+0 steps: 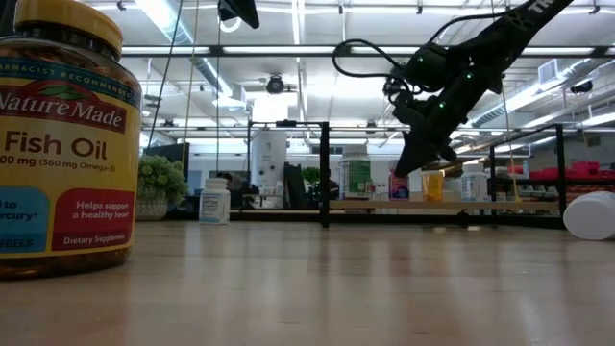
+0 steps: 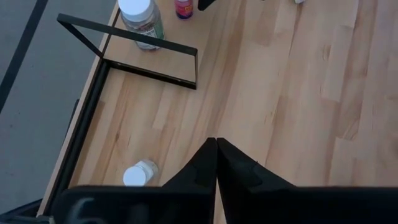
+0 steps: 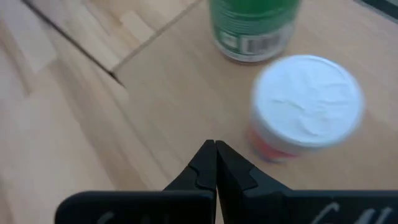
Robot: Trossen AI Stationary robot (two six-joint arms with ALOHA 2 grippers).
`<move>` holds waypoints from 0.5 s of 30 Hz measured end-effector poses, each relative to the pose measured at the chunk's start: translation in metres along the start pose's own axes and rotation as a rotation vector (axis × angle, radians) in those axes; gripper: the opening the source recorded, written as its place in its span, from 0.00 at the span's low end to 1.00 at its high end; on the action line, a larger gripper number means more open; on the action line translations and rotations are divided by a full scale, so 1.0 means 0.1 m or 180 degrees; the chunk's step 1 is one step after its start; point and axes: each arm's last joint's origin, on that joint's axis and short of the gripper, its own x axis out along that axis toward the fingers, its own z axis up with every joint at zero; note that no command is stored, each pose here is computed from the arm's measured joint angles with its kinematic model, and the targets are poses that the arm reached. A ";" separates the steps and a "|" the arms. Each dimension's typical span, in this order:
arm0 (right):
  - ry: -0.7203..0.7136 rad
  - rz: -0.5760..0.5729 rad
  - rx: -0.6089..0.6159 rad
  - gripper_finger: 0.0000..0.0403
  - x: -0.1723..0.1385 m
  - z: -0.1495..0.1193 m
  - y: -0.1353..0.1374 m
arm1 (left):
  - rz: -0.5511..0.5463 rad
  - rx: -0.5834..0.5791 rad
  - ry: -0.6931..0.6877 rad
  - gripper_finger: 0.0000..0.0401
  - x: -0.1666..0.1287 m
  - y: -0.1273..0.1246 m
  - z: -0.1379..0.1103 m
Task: Pick and place medicine bottles onto shelf by color
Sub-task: Put the pink pill bottle on the shelf
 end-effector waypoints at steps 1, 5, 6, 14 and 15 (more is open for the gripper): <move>-0.0012 0.0019 -0.0028 0.01 0.00 0.00 0.02 | 0.0000 0.0001 -0.0002 0.04 0.00 0.00 0.00; 0.0046 0.0012 -0.0105 0.01 0.06 -0.02 0.02 | 0.0000 0.0002 -0.0006 0.03 0.00 0.00 0.00; 0.0071 -0.0008 -0.0096 0.01 0.08 -0.03 0.00 | 0.0001 0.0002 -0.0008 0.02 0.00 0.00 0.00; 0.0186 -0.0075 -0.0082 0.01 0.21 -0.07 -0.07 | -0.0007 -0.0038 0.0051 0.04 0.00 0.00 -0.02; 0.0176 -0.0079 -0.0081 0.01 0.21 -0.06 -0.08 | -0.0009 -0.0051 0.0068 0.04 0.00 0.00 -0.02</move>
